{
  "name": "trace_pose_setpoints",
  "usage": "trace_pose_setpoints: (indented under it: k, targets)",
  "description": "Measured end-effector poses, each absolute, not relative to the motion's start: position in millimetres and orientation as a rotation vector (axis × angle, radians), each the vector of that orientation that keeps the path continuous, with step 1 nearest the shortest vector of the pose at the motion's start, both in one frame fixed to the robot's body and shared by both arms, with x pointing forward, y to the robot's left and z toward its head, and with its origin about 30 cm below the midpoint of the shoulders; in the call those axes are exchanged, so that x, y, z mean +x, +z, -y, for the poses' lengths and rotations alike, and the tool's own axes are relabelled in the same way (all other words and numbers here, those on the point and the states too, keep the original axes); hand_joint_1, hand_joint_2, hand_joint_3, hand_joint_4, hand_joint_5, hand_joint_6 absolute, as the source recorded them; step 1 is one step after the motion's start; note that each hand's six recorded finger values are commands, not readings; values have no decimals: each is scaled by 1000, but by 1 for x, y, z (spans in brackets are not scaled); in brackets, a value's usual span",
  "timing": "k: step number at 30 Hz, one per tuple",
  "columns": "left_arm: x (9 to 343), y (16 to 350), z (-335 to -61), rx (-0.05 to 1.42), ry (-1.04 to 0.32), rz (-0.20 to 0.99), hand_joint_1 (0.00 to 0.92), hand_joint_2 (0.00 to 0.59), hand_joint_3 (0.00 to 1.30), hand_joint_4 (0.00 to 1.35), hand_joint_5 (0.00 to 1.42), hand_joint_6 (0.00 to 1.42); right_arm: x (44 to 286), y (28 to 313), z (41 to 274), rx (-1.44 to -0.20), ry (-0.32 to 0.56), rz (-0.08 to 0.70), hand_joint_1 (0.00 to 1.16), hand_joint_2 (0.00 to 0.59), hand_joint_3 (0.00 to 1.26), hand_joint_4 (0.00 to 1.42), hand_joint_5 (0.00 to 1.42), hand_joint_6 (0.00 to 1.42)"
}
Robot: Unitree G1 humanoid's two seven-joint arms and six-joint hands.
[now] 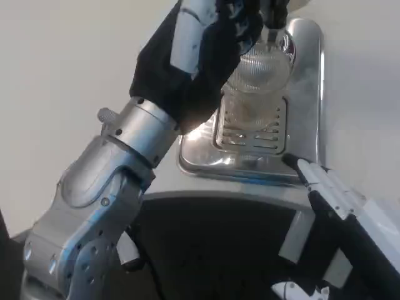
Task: Grasp the cup under the faucet to collect the drink, then remove the cup.
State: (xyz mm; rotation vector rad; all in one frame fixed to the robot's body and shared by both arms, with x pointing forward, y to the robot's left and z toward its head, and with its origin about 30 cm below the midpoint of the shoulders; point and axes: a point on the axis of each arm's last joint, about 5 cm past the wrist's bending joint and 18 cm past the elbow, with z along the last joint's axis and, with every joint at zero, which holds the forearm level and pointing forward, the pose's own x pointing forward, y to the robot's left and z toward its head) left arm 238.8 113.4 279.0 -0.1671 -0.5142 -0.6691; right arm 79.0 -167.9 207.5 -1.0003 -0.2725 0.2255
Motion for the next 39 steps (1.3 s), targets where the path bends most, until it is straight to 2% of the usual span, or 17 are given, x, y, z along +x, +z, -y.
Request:
trace_pose_setpoints:
  k: [4,7,12,16,25,27,29,35,39]
  targets:
    - [239,283,-115,-32,-669,544,0,227,0,0,0,0,81,209,167,-992,224,277,625,318,7,0,3,71]
    - [239,289,-116,150,-657,588,0,229,0,0,0,0,83,209,167,-944,196,260,649,321,18,0,3,63]
    - [239,294,-117,398,-639,656,0,231,0,0,0,0,86,210,168,-923,175,262,773,311,26,0,0,63]
    - [237,294,-116,614,-594,731,0,232,0,0,0,0,86,208,167,-871,136,234,886,289,26,0,0,63]
    - [233,288,-115,920,-488,859,0,234,0,0,0,0,89,209,162,-807,66,223,1133,259,36,0,0,63]
    - [232,286,-115,973,-462,887,0,236,0,0,0,0,90,209,162,-791,53,220,1141,247,29,0,0,63]
    - [232,282,-117,1016,-448,915,0,238,0,0,0,0,91,209,161,-781,41,211,1155,207,26,0,0,63]
    - [238,273,-122,999,-456,955,0,244,0,0,0,0,99,212,162,-750,16,175,1162,154,9,0,0,48]
    - [239,272,-123,999,-453,968,0,246,0,0,0,0,108,219,162,-722,-13,215,1162,133,6,0,0,48]
